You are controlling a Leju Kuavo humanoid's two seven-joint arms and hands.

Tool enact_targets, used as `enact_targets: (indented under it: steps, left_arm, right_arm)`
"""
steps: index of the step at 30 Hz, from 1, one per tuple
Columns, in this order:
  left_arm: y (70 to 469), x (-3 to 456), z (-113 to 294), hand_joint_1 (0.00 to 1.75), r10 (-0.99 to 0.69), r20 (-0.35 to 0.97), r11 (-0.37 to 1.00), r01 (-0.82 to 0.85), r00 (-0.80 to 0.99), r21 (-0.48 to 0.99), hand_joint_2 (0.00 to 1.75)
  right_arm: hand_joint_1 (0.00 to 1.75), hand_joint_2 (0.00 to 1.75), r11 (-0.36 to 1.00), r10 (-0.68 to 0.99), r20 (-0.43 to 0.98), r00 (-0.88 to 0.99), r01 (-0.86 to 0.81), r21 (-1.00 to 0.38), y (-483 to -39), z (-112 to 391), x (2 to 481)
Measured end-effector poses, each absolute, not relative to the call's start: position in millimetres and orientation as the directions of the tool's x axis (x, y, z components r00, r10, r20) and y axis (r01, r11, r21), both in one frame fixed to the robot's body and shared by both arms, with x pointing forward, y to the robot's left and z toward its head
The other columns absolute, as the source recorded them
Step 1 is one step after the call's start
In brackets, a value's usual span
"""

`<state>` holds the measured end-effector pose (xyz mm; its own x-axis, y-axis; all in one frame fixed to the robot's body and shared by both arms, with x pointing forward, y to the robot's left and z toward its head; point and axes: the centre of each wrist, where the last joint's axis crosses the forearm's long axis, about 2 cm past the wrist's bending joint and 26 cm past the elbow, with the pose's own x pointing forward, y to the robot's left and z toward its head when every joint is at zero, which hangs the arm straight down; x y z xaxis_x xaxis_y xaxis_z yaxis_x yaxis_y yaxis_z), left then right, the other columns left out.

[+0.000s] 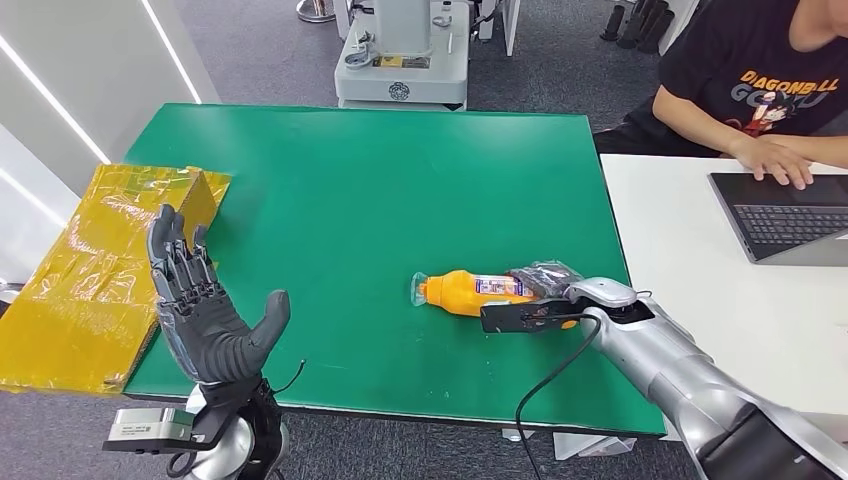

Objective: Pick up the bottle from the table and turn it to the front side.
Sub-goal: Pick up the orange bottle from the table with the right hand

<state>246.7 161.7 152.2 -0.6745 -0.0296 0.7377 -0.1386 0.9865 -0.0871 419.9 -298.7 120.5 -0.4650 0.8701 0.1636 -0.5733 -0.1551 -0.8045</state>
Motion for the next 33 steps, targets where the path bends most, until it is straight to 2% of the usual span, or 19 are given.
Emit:
enact_targets:
  steps: [5, 12, 16, 25, 28, 33]
  left_arm:
    - [161.3, 246.4, 152.0, 0.00, -0.024, 0.736, 0.989, -0.121, -0.677, -0.080, 1.75]
    - [158.6, 247.2, 147.7, 0.00, -0.011, 0.741, 0.996, -0.074, -0.672, -0.053, 1.75]
    - [150.6, 248.7, 138.4, 0.00, 0.041, 0.767, 0.999, 0.015, -0.640, -0.041, 1.75]
    - [138.7, 262.7, 133.3, 0.00, 0.135, 0.821, 0.986, 0.157, -0.555, -0.056, 1.75]
    - [134.0, 276.1, 133.9, 0.00, 0.205, 0.857, 0.966, 0.240, -0.474, -0.098, 1.75]
    - [132.0, 289.7, 129.3, 0.00, 0.231, 0.882, 0.953, 0.278, -0.412, -0.119, 1.75]
  right_arm:
    - [1.75, 1.75, -0.060, 0.852, 0.202, -0.484, -0.472, -0.879, -292.7, 104.3, 405.5]
    - [1.75, 1.75, 0.214, 0.812, 0.312, -0.493, -0.245, -0.946, -270.0, 81.7, 377.4]
    - [1.75, 1.75, 0.367, 0.779, 0.374, -0.503, -0.117, -0.923, -260.0, 76.5, 366.0]
    - [1.75, 1.75, 0.548, 0.726, 0.453, -0.517, 0.039, -0.835, -249.5, 73.2, 350.3]
    - [1.75, 1.75, 0.594, 0.697, 0.456, -0.553, 0.088, -0.800, -239.7, 78.0, 346.4]
    - [1.75, 1.75, 0.626, 0.663, 0.439, -0.606, 0.129, -0.769, -227.9, 88.1, 345.2]
